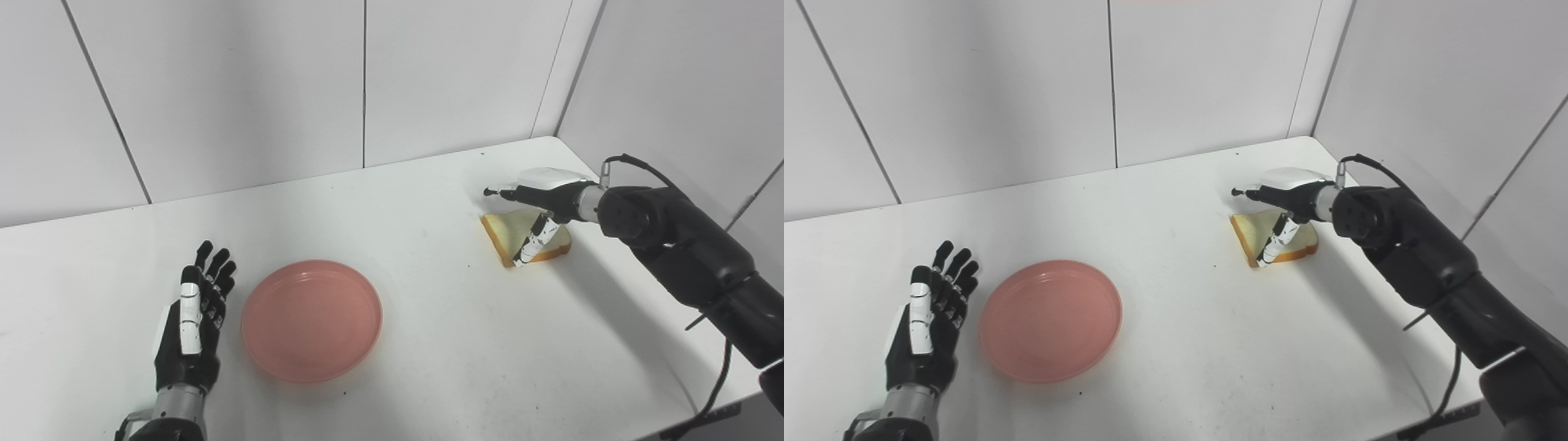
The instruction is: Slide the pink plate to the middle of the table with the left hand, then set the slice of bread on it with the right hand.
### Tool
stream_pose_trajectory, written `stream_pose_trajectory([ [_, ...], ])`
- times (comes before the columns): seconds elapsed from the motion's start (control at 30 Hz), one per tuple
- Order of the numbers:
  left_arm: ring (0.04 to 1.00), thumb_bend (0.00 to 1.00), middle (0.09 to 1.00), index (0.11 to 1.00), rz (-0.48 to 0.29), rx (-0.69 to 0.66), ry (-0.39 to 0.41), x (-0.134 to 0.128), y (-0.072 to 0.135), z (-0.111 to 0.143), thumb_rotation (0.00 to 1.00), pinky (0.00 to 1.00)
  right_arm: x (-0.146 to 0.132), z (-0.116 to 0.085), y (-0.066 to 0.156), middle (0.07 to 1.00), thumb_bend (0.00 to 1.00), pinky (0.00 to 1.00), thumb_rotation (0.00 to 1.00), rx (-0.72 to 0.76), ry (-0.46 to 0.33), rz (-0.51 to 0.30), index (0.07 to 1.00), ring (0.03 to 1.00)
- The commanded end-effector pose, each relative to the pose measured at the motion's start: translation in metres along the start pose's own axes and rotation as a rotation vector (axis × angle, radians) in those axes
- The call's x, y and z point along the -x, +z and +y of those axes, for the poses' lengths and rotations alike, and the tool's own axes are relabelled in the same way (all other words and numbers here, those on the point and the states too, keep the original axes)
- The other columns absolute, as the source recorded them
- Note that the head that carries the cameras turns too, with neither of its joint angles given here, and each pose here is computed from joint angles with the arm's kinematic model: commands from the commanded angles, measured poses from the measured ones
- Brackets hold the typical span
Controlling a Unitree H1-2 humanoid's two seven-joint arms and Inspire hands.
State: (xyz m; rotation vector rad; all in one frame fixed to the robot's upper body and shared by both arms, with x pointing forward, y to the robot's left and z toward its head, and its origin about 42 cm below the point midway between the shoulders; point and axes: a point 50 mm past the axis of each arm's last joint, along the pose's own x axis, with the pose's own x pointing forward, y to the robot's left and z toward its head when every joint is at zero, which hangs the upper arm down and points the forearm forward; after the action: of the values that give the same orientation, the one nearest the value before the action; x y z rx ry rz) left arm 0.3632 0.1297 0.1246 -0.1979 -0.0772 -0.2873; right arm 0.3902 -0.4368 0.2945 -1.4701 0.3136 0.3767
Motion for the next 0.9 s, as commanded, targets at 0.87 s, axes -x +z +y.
stream_pose_trajectory([
  [0.87, 0.948, 0.69, 0.952, 0.957, -0.051, 0.011, -0.016, -0.005, 0.013, -0.006, 0.99, 0.98, 0.008, -0.036, -0.013, 0.983, 1.00, 0.98, 0.28, 0.176, -0.036, 0.055, 0.972, 0.995],
])
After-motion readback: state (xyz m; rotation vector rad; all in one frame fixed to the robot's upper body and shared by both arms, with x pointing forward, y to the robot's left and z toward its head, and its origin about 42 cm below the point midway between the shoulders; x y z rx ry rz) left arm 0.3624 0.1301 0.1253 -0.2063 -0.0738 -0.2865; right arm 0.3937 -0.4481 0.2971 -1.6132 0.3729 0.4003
